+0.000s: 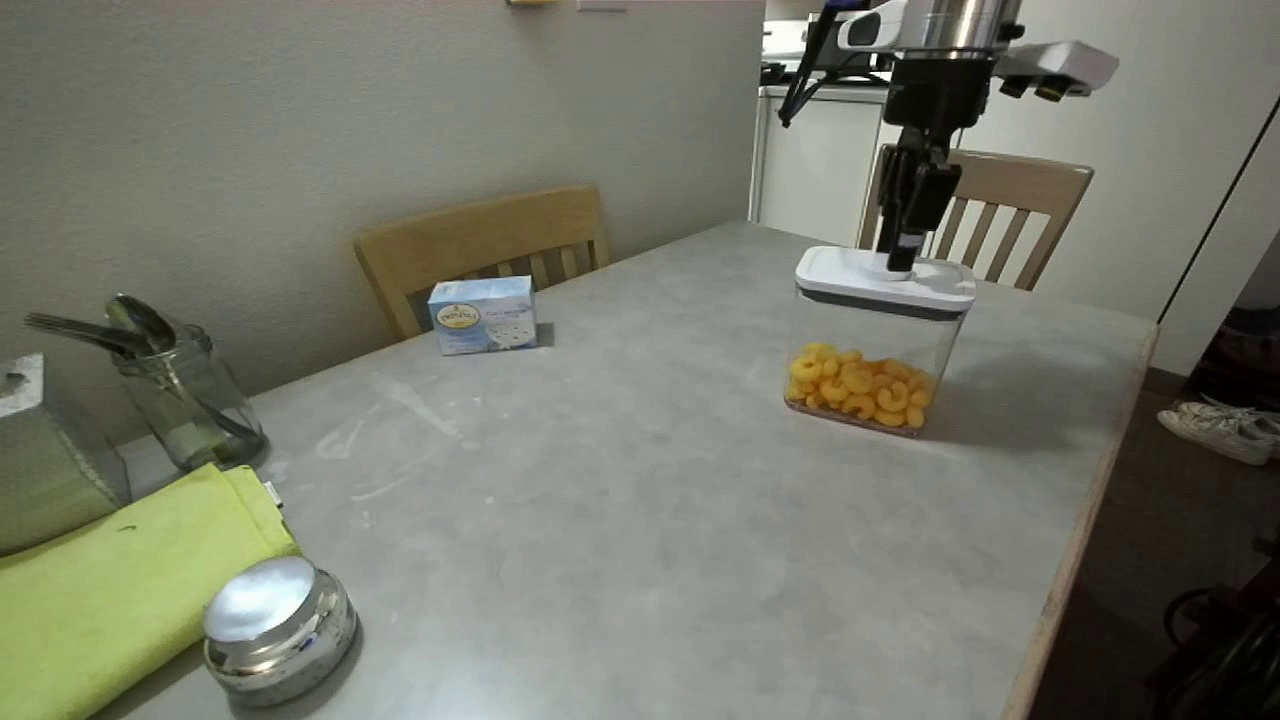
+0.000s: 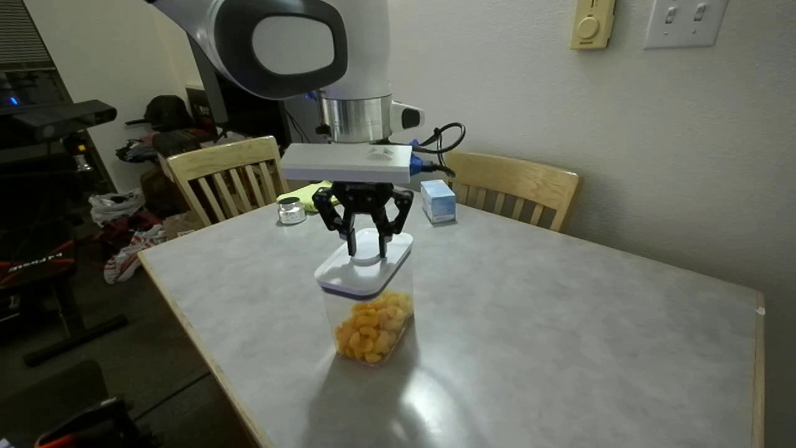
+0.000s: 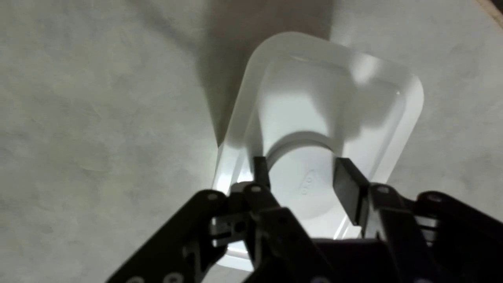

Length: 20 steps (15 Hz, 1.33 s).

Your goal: Press down on the lid and open the food container

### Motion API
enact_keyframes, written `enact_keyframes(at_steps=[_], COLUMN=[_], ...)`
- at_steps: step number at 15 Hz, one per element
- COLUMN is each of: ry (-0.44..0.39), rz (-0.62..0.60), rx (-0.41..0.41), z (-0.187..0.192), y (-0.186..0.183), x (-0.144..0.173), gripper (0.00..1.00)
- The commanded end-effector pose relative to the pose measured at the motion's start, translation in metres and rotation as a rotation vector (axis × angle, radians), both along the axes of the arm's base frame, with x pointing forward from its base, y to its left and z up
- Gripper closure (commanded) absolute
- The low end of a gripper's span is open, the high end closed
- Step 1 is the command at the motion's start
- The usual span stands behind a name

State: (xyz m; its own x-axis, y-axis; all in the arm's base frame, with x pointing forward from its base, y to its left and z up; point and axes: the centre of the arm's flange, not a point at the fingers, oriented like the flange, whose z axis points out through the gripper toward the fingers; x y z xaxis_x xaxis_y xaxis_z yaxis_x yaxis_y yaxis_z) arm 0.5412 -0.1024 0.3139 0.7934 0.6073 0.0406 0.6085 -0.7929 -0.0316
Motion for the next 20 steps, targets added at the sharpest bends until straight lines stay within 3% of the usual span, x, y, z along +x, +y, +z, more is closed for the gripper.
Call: enact_keyframes(at_steps=[1, 2, 3, 4, 10, 12, 20], ry=[-0.010, -0.012, -0.014, -0.018, -0.038, -0.046, -0.032], rz=[-0.016, -0.017, -0.020, -0.024, -0.090, -0.113, -0.131], rx=[0.005, 0.003, 0.002, -0.002, -0.005, -0.008, -0.065], z=[0.003, 0.003, 0.004, 0.005, 0.005, 0.002, -0.016], y=[-0.002, -0.002, -0.002, -0.002, 0.000, 0.001, 0.011], x=[-0.011, -0.011, -0.011, -0.012, -0.012, -0.012, -0.008], gripper=[0.74, 0.54, 0.45, 0.45, 0.05, 0.00, 0.00])
